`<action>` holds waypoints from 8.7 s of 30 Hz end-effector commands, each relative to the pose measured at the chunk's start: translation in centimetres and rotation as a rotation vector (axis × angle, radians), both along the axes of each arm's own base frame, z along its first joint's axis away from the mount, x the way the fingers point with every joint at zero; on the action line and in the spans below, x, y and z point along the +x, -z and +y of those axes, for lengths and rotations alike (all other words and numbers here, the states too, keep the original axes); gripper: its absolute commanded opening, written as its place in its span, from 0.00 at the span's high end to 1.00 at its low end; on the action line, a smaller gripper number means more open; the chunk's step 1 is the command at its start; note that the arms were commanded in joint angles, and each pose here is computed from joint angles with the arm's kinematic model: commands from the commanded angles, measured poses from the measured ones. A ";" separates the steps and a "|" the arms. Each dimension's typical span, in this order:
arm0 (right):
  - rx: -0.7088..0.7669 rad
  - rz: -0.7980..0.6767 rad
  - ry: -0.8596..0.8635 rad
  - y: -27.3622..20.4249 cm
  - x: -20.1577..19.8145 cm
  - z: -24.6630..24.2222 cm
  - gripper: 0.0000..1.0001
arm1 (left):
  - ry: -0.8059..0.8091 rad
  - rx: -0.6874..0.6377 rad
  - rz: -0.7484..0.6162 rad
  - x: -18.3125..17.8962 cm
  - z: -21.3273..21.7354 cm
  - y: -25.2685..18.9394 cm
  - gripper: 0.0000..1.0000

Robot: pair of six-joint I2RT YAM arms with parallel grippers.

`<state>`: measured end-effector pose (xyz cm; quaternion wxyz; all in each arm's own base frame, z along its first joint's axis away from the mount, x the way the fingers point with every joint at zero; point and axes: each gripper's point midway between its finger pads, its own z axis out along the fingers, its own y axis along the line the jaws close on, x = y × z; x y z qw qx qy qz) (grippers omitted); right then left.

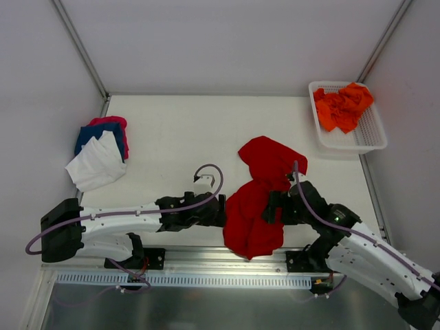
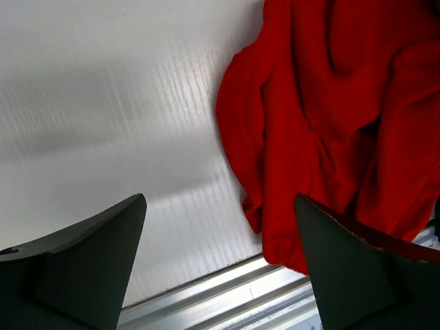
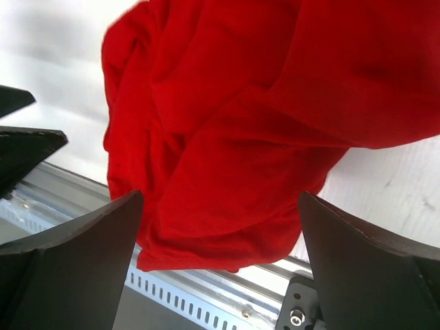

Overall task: Fold and stack the t-shirts
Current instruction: Move the tshirt to the center of the board, then flatten the tshirt out

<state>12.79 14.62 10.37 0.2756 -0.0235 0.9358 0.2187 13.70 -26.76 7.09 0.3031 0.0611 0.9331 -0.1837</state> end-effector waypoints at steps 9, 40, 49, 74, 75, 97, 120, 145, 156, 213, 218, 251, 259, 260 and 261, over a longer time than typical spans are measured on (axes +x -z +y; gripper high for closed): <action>-0.139 -0.053 -0.015 1.5 -0.5 5.2 0.01 | 0.077 -0.260 0.041 -2.6 -3.1 -1.6 0.11; -0.285 -0.076 -0.027 1.9 -3.4 5.4 0.01 | 0.206 -0.294 0.024 -7.3 -6.8 -3.2 0.06; -0.288 -0.081 -0.045 1.6 -3.2 6.3 0.01 | 0.193 -0.303 0.002 -7.0 -6.1 -3.5 0.05; -0.323 -0.068 -0.055 2.2 -3.3 6.8 0.01 | 0.189 -0.289 -0.011 -6.7 -5.9 -3.3 0.04; -0.323 -0.068 -0.055 2.2 -3.3 6.8 0.01 | 0.191 -0.291 -0.011 -6.8 -5.9 -3.3 0.04; -0.331 -0.069 -0.056 2.4 -3.3 6.6 0.01 | 0.187 -0.286 -0.029 -6.5 -5.8 -3.4 0.03; -0.369 -0.050 -0.064 3.2 -3.5 6.8 0.01 | 0.209 -0.362 -0.028 -6.7 -6.7 -4.1 0.01; -0.373 -0.016 -0.048 4.1 -4.4 5.8 0.01 | 0.209 -0.500 0.020 -7.1 -6.9 -2.8 0.01; -0.385 -0.009 -0.025 4.4 -4.8 4.3 0.00 | 0.252 -0.477 0.063 -7.8 -8.9 -1.5 0.05; -0.458 -0.068 -0.072 2.6 -3.8 5.0 1.00 | 0.160 -0.189 0.056 -4.5 -6.9 0.6 1.00; -0.420 -0.189 -0.064 -2.7 -2.0 4.7 1.00 | 0.129 -0.213 -0.032 -1.7 -5.5 -3.1 1.00; 0.153 -0.463 -0.413 -20.0 -4.6 3.9 1.00 | -0.209 -0.366 -0.561 2.9 12.7 -26.2 1.00; 0.345 -0.471 -0.617 -23.7 -8.1 6.0 1.00 | -0.194 -0.451 -0.603 2.3 13.5 -30.6 1.00; 0.355 -0.455 -0.666 -23.5 -8.9 6.6 0.99 | -0.189 -0.450 -0.601 2.3 13.3 -30.7 1.00; 0.373 -0.453 -0.682 -23.8 -9.2 7.0 1.00 | -0.180 -0.445 -0.599 2.4 13.0 -30.9 1.00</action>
